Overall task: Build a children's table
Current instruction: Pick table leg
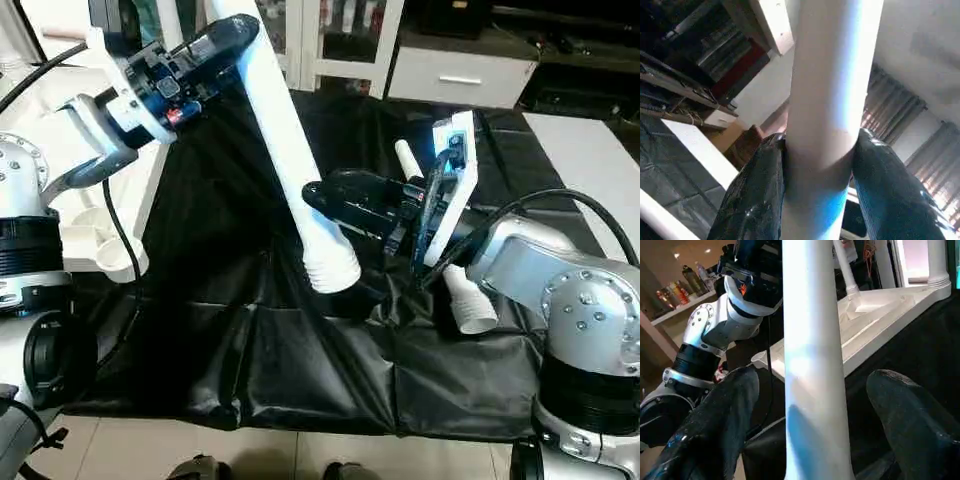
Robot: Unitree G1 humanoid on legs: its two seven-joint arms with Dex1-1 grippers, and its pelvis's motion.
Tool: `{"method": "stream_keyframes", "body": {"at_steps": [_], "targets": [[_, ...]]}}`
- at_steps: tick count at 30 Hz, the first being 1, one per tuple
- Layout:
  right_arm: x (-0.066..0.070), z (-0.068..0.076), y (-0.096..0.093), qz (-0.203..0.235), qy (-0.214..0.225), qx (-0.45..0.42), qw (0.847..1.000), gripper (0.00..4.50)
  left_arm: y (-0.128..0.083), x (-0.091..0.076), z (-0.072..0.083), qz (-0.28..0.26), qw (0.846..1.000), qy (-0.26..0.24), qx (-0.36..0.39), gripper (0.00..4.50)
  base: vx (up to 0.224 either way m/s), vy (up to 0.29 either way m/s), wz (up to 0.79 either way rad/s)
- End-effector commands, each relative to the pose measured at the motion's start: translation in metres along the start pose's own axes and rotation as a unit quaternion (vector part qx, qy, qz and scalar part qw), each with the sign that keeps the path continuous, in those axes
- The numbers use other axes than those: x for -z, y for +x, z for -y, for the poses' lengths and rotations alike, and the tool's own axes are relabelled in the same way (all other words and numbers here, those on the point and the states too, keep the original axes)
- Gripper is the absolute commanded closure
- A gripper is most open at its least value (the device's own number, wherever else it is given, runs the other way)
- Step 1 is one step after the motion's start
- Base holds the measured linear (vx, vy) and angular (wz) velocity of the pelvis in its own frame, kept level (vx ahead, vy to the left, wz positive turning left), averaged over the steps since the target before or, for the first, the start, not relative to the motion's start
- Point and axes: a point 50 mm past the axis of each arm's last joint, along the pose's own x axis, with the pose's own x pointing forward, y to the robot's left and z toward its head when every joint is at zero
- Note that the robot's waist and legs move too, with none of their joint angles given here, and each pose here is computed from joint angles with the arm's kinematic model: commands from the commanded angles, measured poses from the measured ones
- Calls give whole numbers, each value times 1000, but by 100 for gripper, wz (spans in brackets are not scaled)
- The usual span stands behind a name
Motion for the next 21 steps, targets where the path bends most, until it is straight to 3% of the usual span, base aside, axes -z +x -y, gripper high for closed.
{"method": "stream_keyframes", "body": {"at_steps": [1, 6, 9, 12, 17, 21], "targets": [[-6, -2, -2, 4, -6, 0, 1000, 68, 2, -7, 6, 2, 1000, 6, 8, 276, 0, 0, 0], [-4, -3, -1, -2, -11, 2, 1000, 68, 2, -5, 6, -8, 1000, 16, -4, 277, 0, 0, 0], [7, -6, 4, -33, -46, 21, 998, 68, 11, 6, -9, -42, 983, 121, -134, 277, 0, 0, 0], [17, -7, 19, -44, -86, 55, 994, 68, 24, 17, -10, -45, 969, 174, -172, 277, 0, 0, 0], [28, -4, 38, -49, -121, 98, 987, 68, 38, 22, 0, -20, 973, 169, -158, 277, 0, 0, 0], [44, 9, 58, -59, -163, 196, 965, 68, 48, 23, 8, 1, 973, 176, -151, 278, 0, 0, 0]]}}
